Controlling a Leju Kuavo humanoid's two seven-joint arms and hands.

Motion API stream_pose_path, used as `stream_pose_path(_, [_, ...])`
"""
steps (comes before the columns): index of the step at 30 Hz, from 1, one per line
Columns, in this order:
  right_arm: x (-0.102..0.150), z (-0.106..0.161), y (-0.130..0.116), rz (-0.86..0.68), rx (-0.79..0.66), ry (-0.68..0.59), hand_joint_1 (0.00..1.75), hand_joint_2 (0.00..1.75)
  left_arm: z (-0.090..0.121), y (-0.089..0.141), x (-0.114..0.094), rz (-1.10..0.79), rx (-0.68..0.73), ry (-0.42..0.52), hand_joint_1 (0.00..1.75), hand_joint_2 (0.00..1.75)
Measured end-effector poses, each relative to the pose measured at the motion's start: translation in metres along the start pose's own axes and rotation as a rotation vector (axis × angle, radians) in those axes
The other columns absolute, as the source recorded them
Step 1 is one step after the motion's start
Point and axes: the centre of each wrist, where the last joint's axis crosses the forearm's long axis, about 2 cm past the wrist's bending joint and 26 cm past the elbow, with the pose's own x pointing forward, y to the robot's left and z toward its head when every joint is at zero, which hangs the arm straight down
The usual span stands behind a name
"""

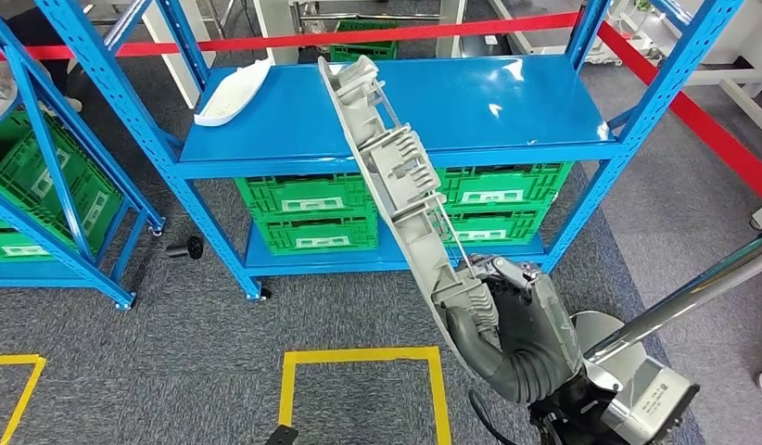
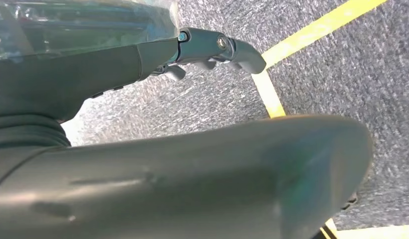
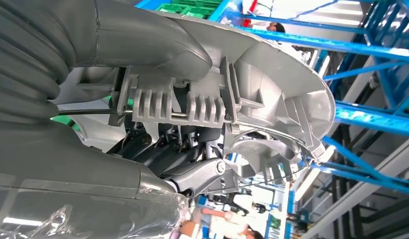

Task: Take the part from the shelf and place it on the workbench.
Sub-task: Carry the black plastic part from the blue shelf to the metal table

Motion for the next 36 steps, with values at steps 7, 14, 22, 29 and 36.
stream_pose_path(7, [0.0008, 0.0019, -0.0019, 0.007, -0.002, 0.002, 1.75, 1.75, 0.0001, -0.0007, 0.0, 0.002, -0.001, 0.0, 0.0, 1.75])
stream_pose_path(14, [0.0022, 0.0024, -0.0039, 0.016, -0.006, 0.002, 1.75, 1.75, 0.0003, -0.0019, 0.0007, 0.002, -0.004, 0.0, 0.0, 1.75])
stream_pose_path(22, [0.0031, 0.0026, -0.0041, 0.023, -0.007, 0.0, 1.75, 1.75, 0.0004, -0.0016, -0.0025, -0.004, -0.001, 0.011, 0.0, 1.75])
stream_pose_path(29, [0.0031, 0.0031, -0.0038, 0.036, -0.008, 0.004, 1.75, 1.75, 0.0, 0.0007, -0.0006, -0.008, 0.009, 0.001, 0.0, 1.75])
stream_pose_path(36, [0.0031, 0.0046, -0.0034, 0.041, -0.009, 0.007, 1.75, 1.75, -0.0001, 0.0011, -0.0003, -0.012, 0.01, -0.001, 0.0, 1.75])
